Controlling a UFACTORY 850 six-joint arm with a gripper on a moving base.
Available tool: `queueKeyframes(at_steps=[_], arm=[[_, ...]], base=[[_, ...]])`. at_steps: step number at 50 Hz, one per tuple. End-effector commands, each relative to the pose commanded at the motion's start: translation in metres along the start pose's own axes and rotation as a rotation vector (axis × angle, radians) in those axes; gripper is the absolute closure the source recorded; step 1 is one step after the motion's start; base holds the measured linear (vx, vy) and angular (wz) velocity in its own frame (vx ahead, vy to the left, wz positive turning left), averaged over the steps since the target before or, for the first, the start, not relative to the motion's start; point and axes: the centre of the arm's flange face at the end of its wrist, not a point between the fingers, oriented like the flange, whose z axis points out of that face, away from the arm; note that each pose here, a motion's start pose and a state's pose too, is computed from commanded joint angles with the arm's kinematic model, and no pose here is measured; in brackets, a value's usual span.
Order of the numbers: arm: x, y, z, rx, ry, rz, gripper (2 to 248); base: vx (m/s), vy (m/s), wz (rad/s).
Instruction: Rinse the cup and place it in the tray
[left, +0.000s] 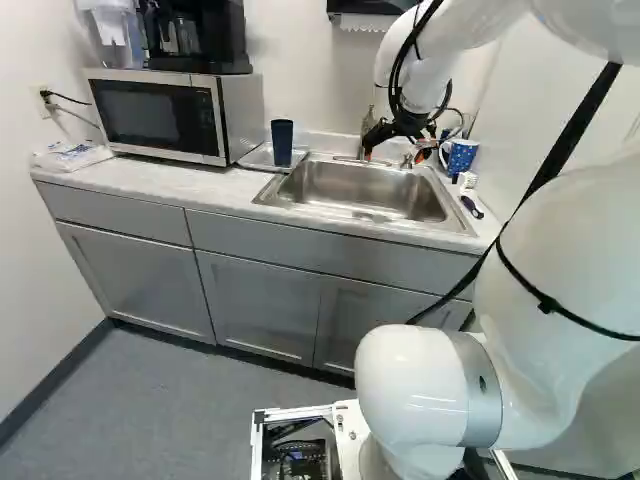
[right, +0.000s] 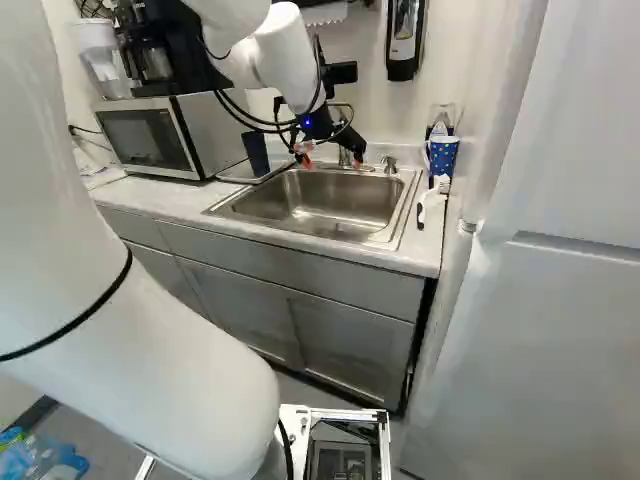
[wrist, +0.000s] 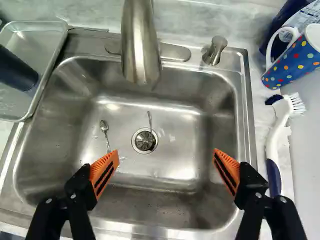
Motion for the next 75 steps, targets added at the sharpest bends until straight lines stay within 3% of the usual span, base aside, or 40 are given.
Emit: queueKeyframes(at_steps=[39, 75], arm=[[0.0, 0.0, 0.0, 0.0, 0.0, 0.0, 3], [0.0, 0.0, 0.0, 0.0, 0.0, 0.0, 3]], base=[[0.0, 0.0, 0.001], [-0.009, 0.042, -0.001]])
